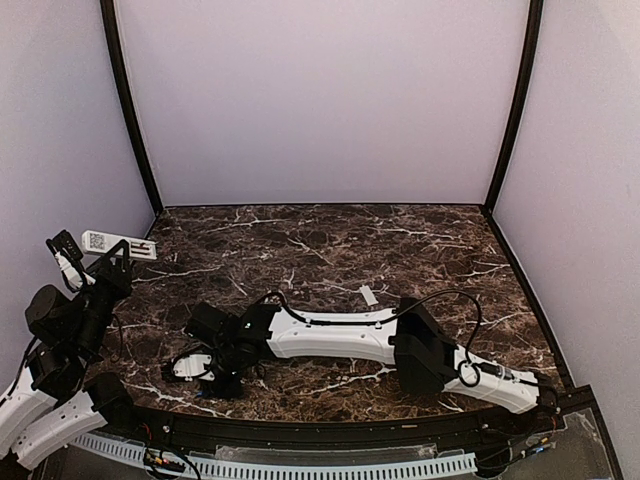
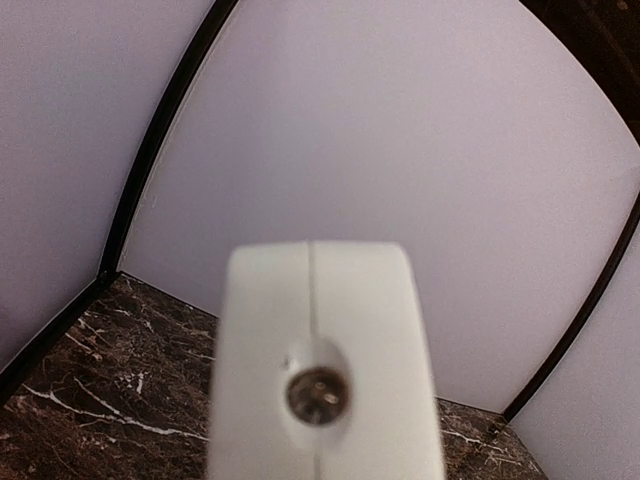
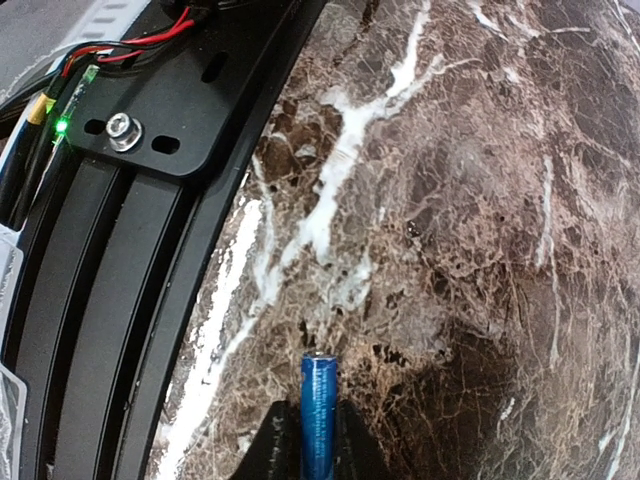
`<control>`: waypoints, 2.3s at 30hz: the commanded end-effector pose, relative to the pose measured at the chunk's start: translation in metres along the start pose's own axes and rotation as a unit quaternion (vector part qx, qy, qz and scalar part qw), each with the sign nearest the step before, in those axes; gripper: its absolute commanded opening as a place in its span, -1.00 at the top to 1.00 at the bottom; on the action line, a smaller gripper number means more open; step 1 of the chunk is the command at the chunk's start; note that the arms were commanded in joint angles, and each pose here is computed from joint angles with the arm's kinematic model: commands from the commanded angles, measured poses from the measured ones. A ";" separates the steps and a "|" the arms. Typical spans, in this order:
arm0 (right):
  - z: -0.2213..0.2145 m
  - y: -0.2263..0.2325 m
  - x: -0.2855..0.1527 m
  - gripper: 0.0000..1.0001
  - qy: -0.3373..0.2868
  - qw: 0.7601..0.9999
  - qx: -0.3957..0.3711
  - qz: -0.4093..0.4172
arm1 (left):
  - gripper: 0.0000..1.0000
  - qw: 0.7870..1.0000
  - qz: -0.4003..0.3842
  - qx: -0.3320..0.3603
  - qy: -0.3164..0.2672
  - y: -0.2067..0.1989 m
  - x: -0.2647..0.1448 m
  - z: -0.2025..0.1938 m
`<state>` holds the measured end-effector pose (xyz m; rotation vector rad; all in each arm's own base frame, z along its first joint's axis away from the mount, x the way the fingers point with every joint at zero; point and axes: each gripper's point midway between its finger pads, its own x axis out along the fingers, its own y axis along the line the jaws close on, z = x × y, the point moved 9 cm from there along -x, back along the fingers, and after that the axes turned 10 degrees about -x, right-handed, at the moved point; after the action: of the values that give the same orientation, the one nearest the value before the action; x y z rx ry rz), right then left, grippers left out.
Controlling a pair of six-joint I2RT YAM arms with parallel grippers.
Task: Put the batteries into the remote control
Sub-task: Move the right arm with the battery to the center of the board, then adjust the battery at the center of the board.
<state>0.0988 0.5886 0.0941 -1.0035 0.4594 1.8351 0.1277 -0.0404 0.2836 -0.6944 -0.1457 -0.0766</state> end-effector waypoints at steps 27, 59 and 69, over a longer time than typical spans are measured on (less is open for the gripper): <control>-0.233 0.037 -0.099 1.00 0.288 0.836 0.465 -0.050 | 1.00 0.998 -0.023 0.036 0.040 -0.014 0.014 -0.010; -0.194 0.004 -0.176 0.17 0.210 0.846 0.483 -0.085 | 1.00 0.998 -0.032 0.042 0.039 -0.018 0.011 -0.003; -0.167 -0.012 -0.197 0.06 0.184 0.907 0.369 -0.086 | 1.00 0.996 -0.051 0.049 0.054 -0.022 0.010 -0.002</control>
<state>0.2202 0.3665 0.1317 -0.6997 1.2701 1.0171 0.1383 -0.0588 0.2837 -0.5913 -0.0643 -0.1667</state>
